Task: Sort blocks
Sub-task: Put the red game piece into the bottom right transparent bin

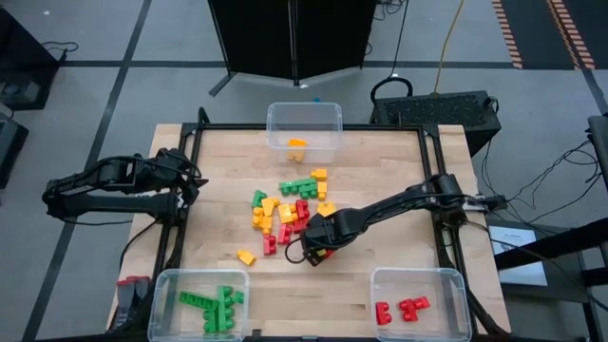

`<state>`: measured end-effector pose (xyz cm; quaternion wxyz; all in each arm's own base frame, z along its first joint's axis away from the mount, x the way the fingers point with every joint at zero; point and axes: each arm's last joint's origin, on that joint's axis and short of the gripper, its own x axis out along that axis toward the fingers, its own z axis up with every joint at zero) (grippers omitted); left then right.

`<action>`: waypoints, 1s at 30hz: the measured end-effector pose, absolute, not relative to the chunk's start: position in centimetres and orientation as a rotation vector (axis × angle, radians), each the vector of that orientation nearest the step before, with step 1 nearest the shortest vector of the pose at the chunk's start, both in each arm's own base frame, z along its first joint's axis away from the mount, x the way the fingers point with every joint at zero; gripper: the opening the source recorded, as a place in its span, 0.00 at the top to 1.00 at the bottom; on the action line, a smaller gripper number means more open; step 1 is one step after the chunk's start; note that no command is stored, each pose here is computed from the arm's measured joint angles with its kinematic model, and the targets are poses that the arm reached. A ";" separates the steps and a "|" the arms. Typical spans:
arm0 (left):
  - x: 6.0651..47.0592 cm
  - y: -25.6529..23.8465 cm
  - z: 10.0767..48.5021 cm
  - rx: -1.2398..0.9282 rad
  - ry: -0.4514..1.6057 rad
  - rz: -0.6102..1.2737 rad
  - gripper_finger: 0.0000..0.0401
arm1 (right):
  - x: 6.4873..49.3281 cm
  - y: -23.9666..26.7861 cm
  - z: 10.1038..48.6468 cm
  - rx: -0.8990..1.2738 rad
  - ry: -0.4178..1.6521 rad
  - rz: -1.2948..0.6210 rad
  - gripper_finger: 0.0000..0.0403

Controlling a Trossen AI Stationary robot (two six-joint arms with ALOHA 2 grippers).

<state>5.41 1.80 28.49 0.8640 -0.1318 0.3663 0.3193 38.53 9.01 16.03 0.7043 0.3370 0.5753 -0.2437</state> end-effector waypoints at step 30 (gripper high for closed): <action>5.4 1.8 28.5 -0.278 0.767 0.670 0.28 | 38.5 9.3 18.0 0.674 1.313 -0.464 0.62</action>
